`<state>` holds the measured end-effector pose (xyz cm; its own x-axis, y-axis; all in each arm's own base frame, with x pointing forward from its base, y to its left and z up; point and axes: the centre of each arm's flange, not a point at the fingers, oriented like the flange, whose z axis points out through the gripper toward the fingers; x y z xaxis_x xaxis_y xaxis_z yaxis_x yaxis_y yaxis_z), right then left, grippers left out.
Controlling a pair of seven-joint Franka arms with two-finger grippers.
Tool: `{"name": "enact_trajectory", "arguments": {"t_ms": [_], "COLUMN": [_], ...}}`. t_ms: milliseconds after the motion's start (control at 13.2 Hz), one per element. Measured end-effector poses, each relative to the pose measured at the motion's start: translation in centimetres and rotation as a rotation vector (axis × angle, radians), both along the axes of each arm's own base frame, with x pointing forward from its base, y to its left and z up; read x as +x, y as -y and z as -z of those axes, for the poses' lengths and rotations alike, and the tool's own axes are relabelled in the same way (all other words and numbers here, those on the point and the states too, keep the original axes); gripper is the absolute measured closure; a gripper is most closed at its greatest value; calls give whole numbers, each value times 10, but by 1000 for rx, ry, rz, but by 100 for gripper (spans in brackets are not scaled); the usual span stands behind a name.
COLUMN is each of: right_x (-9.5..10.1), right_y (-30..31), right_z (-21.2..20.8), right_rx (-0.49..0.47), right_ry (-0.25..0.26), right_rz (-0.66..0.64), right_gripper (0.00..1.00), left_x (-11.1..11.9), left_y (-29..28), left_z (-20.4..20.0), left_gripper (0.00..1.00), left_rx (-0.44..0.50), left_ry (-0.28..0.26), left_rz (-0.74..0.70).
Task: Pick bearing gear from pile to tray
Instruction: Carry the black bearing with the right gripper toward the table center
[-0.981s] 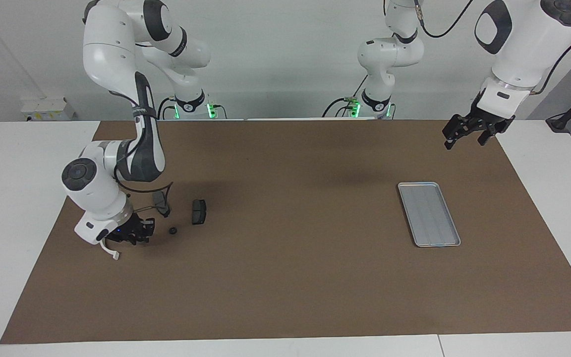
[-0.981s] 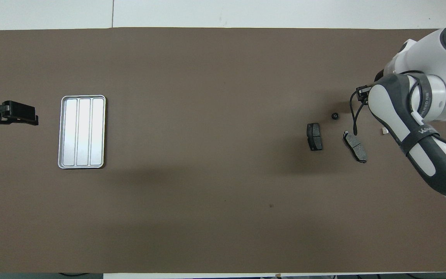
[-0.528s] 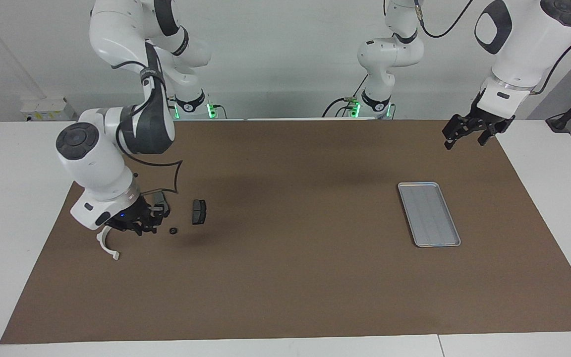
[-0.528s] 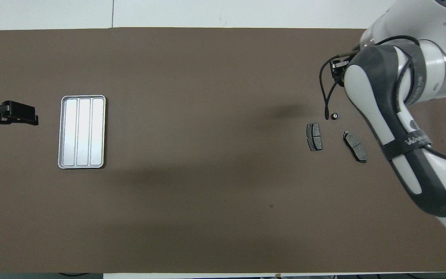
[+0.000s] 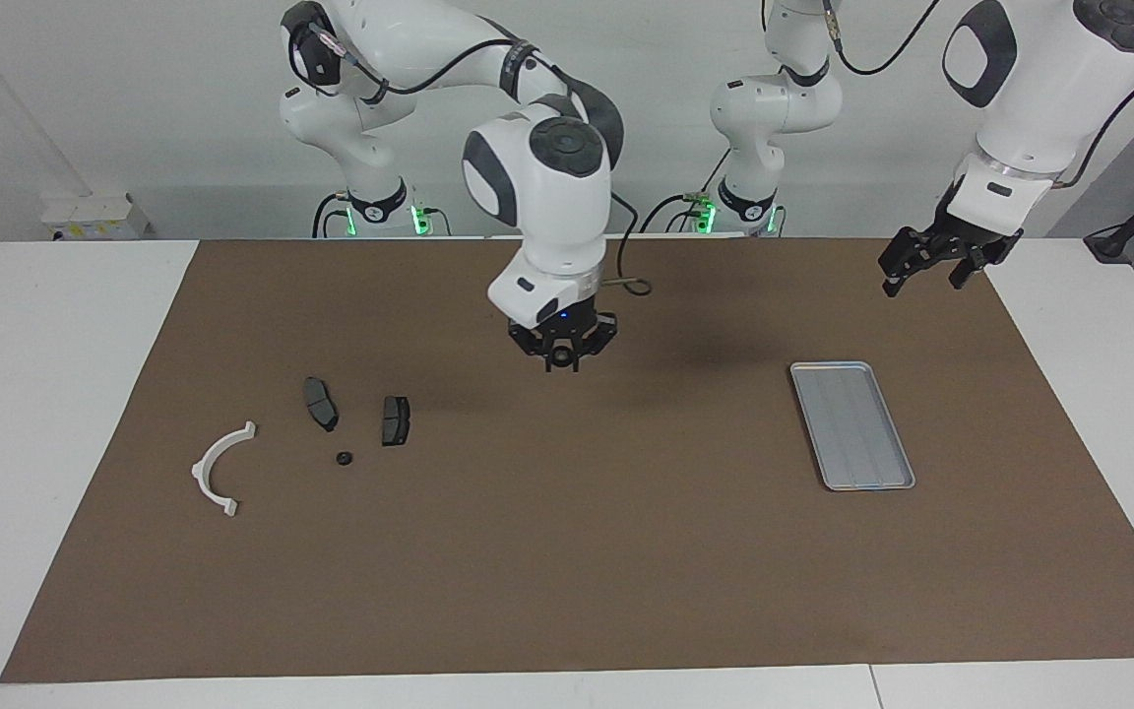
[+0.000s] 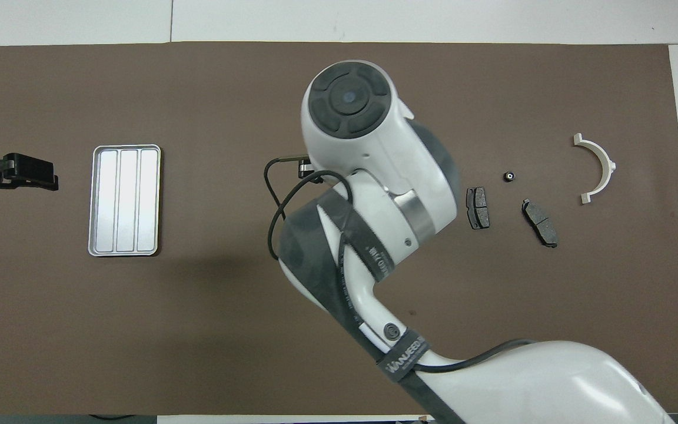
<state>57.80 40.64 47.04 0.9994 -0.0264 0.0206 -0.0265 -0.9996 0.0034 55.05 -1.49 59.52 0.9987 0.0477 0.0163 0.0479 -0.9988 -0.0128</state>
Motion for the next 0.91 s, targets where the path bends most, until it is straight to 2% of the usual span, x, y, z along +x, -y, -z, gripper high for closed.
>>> {"name": "enact_trajectory", "arguments": {"t_ms": [302, 453, 906], "right_x": [-5, -7, -13], "right_y": [-13, -12, -13], "right_z": [89, 120, 164], "right_rx": [-1, 2, 13], "right_ry": [-12, -12, -9], "right_rz": [-16, -17, -25], "right_gripper": [67, 67, 67], "left_x": [0, 0, 0], "left_y": [0, 0, 0], "left_z": [0, 0, 0], "left_gripper": [0, 0, 0], "left_rx": [0, 0, 0], "left_ry": [0, 0, 0], "left_rz": [0, 0, 0]}}
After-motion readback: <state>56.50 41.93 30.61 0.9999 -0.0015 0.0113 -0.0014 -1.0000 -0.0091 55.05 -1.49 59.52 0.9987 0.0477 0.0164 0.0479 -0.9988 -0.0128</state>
